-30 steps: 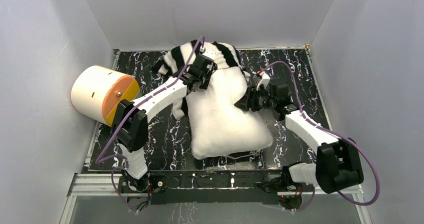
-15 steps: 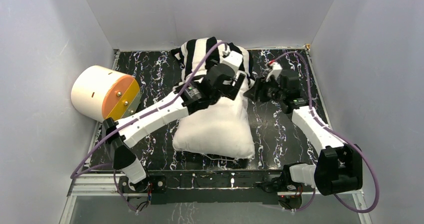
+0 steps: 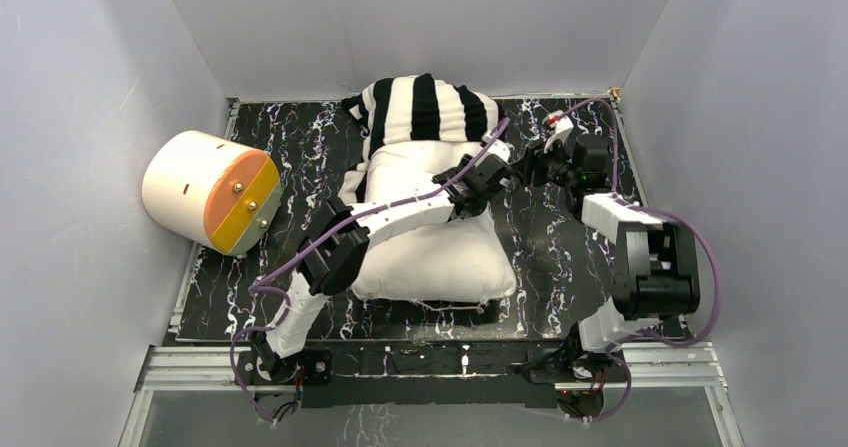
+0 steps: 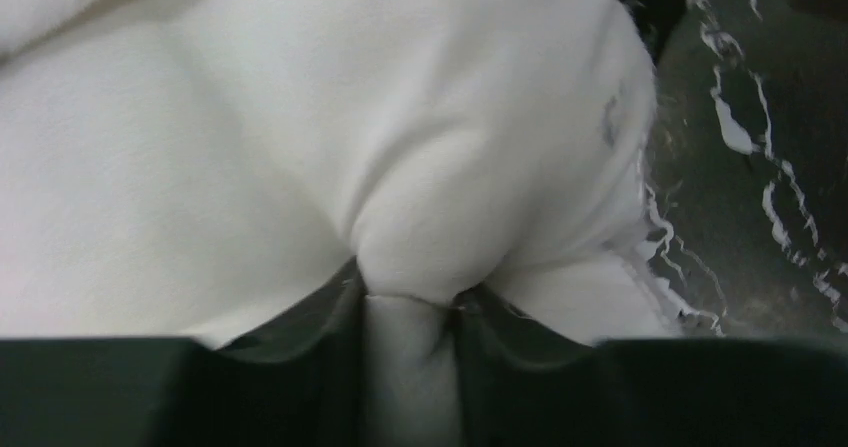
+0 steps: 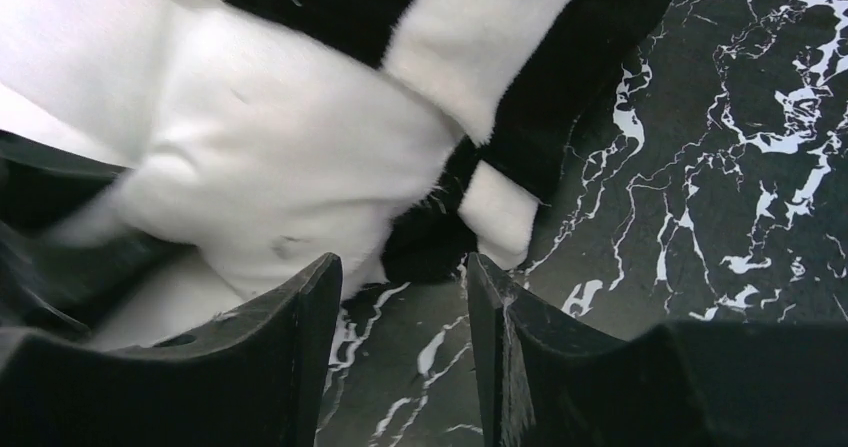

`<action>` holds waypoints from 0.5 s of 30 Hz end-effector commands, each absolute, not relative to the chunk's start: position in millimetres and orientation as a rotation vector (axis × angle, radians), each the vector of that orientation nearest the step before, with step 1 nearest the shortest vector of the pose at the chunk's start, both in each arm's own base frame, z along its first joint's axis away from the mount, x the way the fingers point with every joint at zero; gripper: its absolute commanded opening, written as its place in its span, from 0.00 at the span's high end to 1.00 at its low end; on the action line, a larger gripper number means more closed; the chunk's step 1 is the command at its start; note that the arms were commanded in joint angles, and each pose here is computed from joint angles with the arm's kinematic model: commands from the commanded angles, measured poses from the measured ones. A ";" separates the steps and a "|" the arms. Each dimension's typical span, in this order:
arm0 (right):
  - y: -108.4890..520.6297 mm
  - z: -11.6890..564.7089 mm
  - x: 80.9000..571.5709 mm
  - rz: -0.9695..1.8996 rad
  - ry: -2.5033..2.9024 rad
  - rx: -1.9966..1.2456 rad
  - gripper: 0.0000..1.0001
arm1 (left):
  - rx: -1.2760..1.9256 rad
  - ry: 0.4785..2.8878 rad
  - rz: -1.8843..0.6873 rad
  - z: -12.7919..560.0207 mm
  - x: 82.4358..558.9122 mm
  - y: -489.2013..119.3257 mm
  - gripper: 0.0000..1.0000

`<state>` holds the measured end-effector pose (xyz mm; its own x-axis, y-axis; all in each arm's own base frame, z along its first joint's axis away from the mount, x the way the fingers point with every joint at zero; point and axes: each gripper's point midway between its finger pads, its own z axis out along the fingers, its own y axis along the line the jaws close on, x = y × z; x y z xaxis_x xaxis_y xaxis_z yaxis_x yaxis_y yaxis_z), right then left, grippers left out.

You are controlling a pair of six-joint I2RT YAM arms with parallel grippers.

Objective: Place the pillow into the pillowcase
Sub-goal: Stuff the pillow into the pillowcase.

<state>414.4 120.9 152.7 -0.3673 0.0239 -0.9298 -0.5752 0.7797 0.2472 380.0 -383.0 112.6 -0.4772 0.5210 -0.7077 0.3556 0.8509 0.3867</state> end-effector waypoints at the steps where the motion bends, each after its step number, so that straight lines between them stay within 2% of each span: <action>1: 127.4 178.2 448.8 0.560 1.611 -0.671 0.44 | 0.397 2.124 0.278 147.0 408.7 -322.5 0.89; 2: 128.4 179.0 452.6 0.542 1.574 -0.705 0.45 | 0.385 2.105 0.250 153.1 408.8 -319.0 0.98; 3: 129.1 179.5 456.1 0.524 1.544 -0.734 0.45 | 0.366 2.075 0.209 164.3 409.0 -318.0 1.00; 10: 132.6 171.4 486.7 0.558 1.534 -0.688 0.43 | 0.264 1.939 0.125 226.2 413.5 -311.2 1.00; 15: 160.3 159.8 487.5 0.720 1.560 -0.629 0.30 | 0.252 1.894 0.091 244.7 418.1 -316.7 1.00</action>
<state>479.0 136.2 136.4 -0.1654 -0.0675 -0.9839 -0.7065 0.7042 0.0705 405.2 -323.6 188.5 -0.4225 0.3115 -0.8511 0.2088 0.9473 0.2430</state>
